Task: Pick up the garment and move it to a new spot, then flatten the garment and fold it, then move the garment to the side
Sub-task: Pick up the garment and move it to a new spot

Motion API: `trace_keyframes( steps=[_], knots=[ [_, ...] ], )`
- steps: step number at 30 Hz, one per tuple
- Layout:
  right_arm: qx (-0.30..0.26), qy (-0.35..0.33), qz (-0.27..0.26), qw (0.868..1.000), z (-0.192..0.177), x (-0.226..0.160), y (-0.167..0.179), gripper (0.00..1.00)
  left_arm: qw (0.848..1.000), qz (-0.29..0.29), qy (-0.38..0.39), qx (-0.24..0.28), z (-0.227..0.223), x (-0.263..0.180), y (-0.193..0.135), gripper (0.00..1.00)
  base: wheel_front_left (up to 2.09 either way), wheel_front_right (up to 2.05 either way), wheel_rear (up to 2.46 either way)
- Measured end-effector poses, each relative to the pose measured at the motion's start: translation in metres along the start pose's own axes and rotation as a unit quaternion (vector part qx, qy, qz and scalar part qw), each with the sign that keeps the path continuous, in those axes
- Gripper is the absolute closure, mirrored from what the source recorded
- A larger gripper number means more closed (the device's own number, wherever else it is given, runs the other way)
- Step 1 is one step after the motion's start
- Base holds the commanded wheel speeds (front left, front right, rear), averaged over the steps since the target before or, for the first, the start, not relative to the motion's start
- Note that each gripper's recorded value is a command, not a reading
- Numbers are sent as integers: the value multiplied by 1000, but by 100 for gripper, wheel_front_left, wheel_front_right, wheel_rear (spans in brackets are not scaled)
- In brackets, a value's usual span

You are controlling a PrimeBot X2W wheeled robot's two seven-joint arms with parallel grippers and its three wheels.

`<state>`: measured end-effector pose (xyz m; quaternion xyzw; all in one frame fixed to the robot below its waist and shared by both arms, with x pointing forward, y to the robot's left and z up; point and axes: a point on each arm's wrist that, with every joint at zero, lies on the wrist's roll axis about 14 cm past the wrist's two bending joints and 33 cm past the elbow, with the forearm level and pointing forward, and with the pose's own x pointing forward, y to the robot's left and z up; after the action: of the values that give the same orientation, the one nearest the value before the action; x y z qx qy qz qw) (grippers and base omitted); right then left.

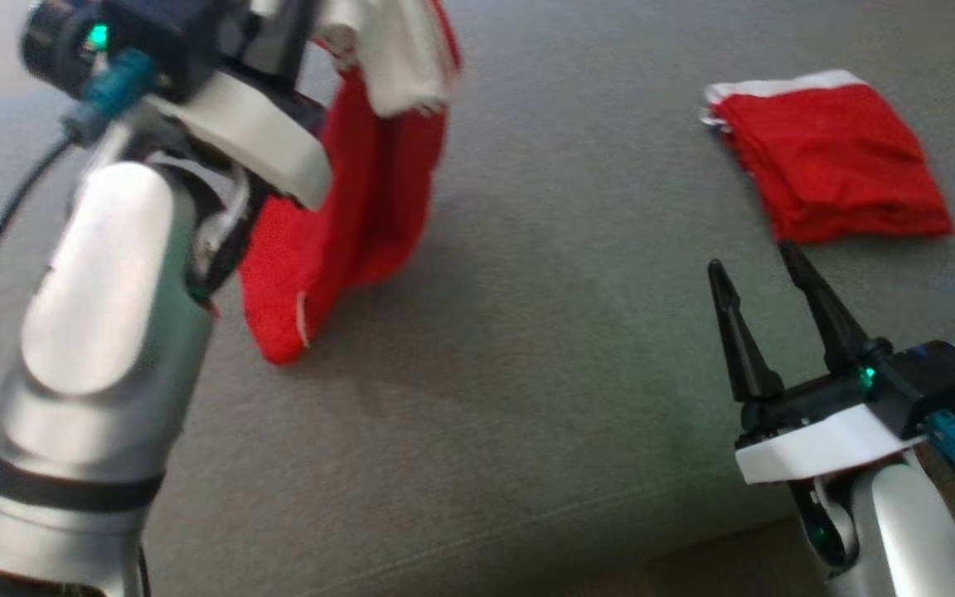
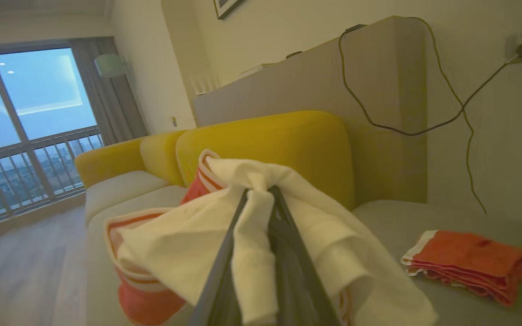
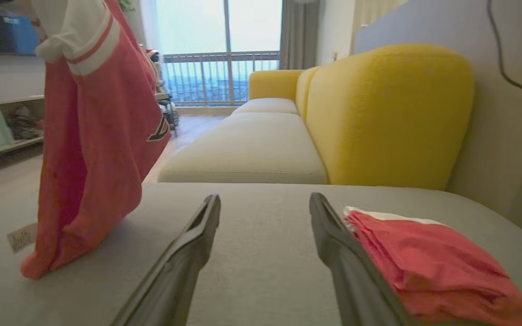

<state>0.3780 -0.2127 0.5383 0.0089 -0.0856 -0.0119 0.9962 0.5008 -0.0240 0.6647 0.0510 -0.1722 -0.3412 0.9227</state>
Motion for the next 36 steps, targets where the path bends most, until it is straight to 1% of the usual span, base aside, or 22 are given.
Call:
trace_keyframes(
  steps=[3,4,5,8,10,14,17,18,19,20,21,25,28,33,36],
  knots=[
    [-3,3,-24,1000,0,-8,-15,0,999,-42,13,-15,-13,7,-32,100,0,0,0],
    [-2,6,-30,1000,-1,-9,-19,0,998,-51,23,-23,-23,6,-40,100,0,0,0],
    [-2,6,-30,1000,-1,-9,-19,0,998,-51,23,-23,-23,6,-40,100,0,0,0],
    [0,19,-42,999,-10,-11,-26,0,995,-73,56,-39,-63,-4,-62,100,0,0,0],
    [3,28,-48,998,-15,-12,-29,0,992,-74,83,-65,-94,-17,-76,100,0,0,0],
    [-1,46,-55,997,-27,-13,-34,0,975,-81,168,-121,-163,-58,-112,100,0,0,0],
    [-1,52,-54,997,-32,-10,-33,0,963,-77,214,-147,-193,-86,-130,100,0,0,0],
    [0,52,-52,997,-32,-9,-31,0,961,-74,219,-151,-197,-91,-133,96,0,0,0],
    [0,52,-48,997,-33,-8,-29,0,961,-67,218,-153,-197,-92,-132,64,0,0,0],
    [2,51,-45,998,-33,-6,-27,0,962,-59,214,-157,-195,-92,-131,13,0,0,0],
    [3,50,-41,998,-33,-5,-25,0,964,-51,207,-160,-192,-91,-129,0,0,0,0],
    [7,42,-22,999,-29,0,-12,0,970,-14,179,-165,-173,-90,-117,0,0,0,0],
    [15,36,-5,999,-26,3,-1,0,972,33,155,-173,-155,-98,-102,0,0,0,0],
    [31,33,26,999,-26,7,21,0,970,130,133,-157,-132,-131,-64,0,0,0,0],
    [42,34,43,998,-27,6,34,0,965,184,117,-147,-116,-154,-43,0,0,0,0]
  ],
)
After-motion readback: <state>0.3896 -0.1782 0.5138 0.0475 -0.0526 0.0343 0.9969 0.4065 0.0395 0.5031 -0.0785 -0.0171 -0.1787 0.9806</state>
